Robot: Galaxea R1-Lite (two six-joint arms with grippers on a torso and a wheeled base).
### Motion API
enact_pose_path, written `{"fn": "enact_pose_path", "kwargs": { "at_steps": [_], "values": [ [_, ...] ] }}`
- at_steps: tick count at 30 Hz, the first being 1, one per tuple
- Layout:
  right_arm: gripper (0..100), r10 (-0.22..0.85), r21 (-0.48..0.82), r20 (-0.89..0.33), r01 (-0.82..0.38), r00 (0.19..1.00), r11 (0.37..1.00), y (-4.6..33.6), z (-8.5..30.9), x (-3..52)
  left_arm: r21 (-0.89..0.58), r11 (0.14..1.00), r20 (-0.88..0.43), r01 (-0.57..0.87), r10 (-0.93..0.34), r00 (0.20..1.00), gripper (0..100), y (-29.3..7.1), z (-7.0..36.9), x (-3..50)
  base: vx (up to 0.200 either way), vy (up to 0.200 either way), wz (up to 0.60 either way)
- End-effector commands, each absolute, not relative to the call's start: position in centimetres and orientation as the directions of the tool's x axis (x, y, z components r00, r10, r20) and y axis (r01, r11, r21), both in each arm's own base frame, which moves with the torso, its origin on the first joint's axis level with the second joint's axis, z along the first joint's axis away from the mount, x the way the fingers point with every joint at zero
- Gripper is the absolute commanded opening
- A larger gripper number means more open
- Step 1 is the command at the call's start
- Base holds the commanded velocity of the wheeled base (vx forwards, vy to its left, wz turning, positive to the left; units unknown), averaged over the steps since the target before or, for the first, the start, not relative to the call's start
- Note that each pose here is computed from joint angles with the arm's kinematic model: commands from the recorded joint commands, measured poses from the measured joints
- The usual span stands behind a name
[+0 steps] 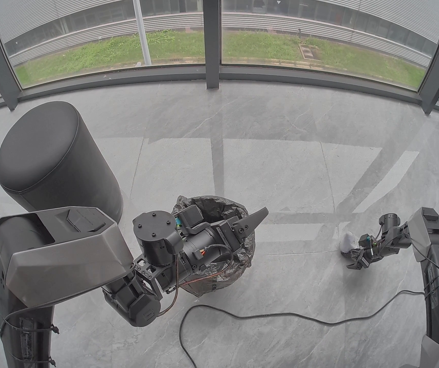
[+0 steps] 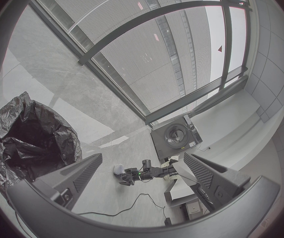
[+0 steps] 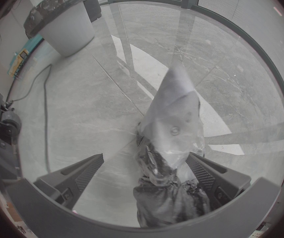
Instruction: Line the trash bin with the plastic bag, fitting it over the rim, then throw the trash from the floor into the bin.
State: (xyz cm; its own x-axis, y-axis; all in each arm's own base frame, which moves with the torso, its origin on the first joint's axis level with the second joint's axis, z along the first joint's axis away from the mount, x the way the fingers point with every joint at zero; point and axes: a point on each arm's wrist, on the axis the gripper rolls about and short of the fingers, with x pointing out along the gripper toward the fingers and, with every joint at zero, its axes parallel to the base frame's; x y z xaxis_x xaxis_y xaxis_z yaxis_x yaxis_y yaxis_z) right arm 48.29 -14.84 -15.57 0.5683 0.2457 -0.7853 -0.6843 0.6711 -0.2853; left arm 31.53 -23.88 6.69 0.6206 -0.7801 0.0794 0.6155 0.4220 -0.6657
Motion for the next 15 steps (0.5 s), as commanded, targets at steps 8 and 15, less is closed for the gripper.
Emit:
{"fn": "enact_pose_path", "kwargs": {
  "at_steps": [8, 15],
  "values": [
    [0, 0.136, -0.373, -0.755, -0.59, 0.642, 0.716, -16.2, -19.0, 48.0, -0.667, 0.431, 0.072, 0.608, -0.774, 0.629, 100, -23.6, 6.4, 31.7, 0.0, 0.0, 0.0],
    [0, 0.123, -0.342, -0.742, -0.529, 0.66, 0.777, -17.1, -18.9, 47.9, -0.659, 0.434, 0.09, 0.615, -0.766, 0.637, 100, -23.1, 7.2, 31.9, 0.0, 0.0, 0.0]
  ]
}}
